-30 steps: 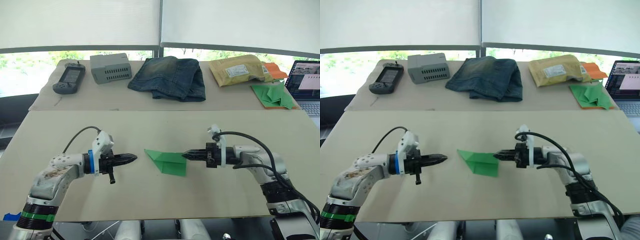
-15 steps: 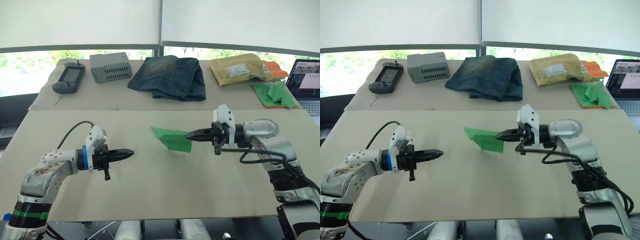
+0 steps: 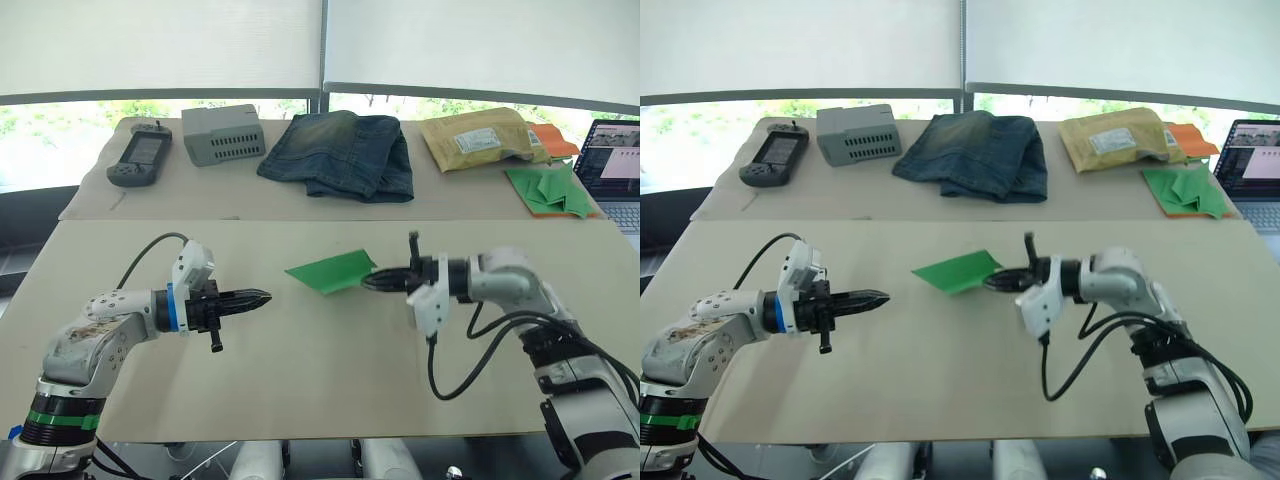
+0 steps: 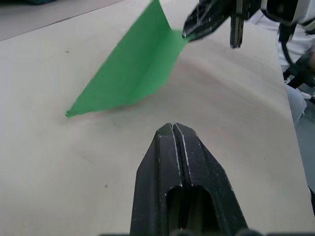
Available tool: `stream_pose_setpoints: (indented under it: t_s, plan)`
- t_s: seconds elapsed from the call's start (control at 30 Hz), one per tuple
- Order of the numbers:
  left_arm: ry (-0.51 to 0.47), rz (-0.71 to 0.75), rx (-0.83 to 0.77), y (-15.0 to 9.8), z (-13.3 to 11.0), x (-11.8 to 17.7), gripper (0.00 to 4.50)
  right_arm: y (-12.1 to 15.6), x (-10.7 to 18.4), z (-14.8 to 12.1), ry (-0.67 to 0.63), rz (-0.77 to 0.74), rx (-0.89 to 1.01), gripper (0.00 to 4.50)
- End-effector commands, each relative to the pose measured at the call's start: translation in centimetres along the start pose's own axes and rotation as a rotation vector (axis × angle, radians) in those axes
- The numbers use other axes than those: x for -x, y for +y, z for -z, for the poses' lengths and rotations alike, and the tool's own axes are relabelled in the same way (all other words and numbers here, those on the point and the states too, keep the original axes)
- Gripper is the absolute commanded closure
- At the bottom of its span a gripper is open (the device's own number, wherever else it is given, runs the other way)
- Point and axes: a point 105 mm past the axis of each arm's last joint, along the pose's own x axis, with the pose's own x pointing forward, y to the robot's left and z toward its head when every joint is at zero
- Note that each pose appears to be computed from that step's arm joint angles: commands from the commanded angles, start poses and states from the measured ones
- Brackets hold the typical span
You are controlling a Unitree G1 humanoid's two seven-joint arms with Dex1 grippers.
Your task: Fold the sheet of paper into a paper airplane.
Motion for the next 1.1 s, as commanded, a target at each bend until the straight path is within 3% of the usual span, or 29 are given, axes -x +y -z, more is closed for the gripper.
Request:
stream_pose_setpoints:
  t_s: [0.03,0.43,0.57,0.73,0.9,1.0,1.1]
  plan:
    - [-0.015,0.014,-0.034,-0.1,-0.8,0.0,4.5,1.3,0.7,-0.4,-0.007,0.038,0.072,4.47]
    - [-0.012,0.034,-0.029,0.1,-0.8,0.1,4.5,5.1,1.0,-0.8,0.007,0.047,0.065,4.47]
    - [-0.01,0.04,-0.037,0.2,-1.0,-0.1,4.5,4.6,1.6,-1.1,-0.006,0.092,0.066,3.31]
    - [0.002,0.05,-0.038,0.2,-1.0,-0.1,4.5,2.4,3.8,-1.5,0.007,0.167,0.109,1.55]
    - [0.007,0.05,-0.044,0.3,-1.1,0.0,4.5,-2.8,4.1,-0.7,0.055,0.345,-0.123,0.04]
    - [0.003,0.051,-0.05,0.2,-1.3,-0.1,4.5,-5.2,3.6,1.3,0.093,0.423,-0.402,0.61]
    - [0.001,0.047,-0.065,0.3,-1.4,-0.2,4.5,-5.6,2.7,3.2,0.126,0.432,-0.673,1.68]
